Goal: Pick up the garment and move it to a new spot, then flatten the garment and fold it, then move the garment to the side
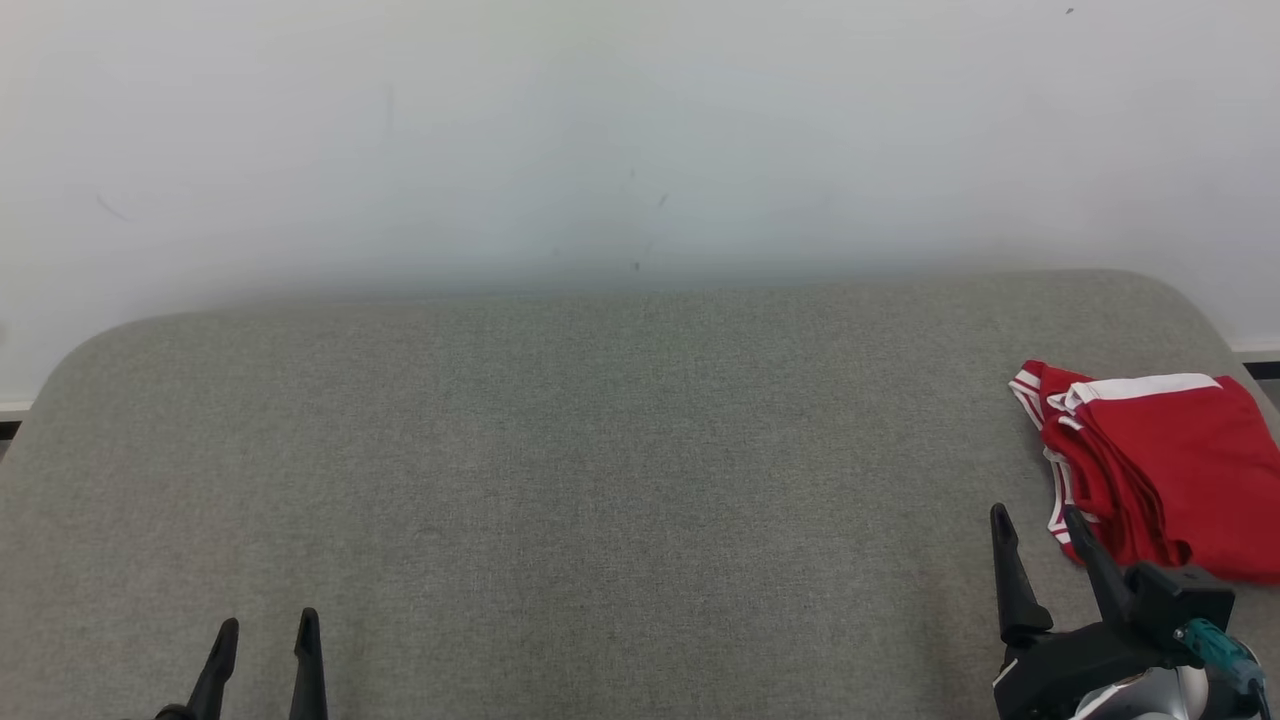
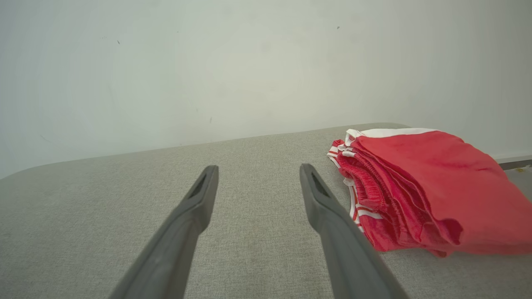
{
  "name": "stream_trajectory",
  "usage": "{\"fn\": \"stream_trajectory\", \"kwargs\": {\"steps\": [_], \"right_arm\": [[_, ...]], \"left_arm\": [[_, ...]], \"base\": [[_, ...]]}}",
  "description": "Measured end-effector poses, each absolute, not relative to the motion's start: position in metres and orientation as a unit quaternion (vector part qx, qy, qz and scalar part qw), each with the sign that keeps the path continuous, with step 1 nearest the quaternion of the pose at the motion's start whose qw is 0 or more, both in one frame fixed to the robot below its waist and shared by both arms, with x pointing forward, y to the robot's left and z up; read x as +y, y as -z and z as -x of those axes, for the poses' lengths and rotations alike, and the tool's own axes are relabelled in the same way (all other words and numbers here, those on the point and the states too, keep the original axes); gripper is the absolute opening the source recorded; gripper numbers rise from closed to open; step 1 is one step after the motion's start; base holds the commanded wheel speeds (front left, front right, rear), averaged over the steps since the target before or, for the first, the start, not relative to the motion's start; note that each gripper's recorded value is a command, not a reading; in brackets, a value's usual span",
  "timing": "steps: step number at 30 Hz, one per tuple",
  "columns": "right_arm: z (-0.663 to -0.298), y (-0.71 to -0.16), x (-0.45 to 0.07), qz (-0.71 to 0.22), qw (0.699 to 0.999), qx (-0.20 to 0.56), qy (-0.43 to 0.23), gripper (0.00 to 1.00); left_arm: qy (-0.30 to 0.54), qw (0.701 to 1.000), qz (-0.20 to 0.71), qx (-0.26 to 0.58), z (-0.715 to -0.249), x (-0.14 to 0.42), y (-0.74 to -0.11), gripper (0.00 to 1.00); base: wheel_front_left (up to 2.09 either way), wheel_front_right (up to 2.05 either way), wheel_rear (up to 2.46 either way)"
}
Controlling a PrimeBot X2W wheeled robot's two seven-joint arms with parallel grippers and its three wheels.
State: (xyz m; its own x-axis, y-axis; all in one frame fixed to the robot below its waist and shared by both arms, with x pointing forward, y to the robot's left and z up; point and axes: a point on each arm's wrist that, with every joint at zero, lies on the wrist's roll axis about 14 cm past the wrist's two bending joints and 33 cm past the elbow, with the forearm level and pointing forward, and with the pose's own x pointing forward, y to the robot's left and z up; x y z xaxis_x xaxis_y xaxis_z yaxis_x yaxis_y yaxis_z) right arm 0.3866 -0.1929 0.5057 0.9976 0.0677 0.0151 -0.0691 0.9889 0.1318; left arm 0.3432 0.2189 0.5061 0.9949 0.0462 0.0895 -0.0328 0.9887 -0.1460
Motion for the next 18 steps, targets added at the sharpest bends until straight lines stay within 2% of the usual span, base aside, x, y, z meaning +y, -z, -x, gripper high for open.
{"fn": "stream_trajectory", "kwargs": {"steps": [7,8,18], "right_arm": [[-0.386,-0.506,-0.190,-0.064,0.997,-0.005,-0.039,1.00],[-0.386,-0.506,-0.191,-0.063,0.997,-0.004,-0.040,0.00],[-0.364,-0.458,-0.190,-0.098,0.992,0.070,-0.025,0.00]], "left_arm": [[-0.019,0.996,0.076,-0.050,-0.343,0.218,-0.508,1.00],[-0.019,0.996,0.076,-0.050,-0.343,0.217,-0.508,0.00],[-0.032,0.993,0.114,0.008,-0.332,0.215,-0.473,0.00]], "base": [[0.00,0.00,0.00],[0.00,0.00,0.00],[0.00,0.00,0.00]]}}
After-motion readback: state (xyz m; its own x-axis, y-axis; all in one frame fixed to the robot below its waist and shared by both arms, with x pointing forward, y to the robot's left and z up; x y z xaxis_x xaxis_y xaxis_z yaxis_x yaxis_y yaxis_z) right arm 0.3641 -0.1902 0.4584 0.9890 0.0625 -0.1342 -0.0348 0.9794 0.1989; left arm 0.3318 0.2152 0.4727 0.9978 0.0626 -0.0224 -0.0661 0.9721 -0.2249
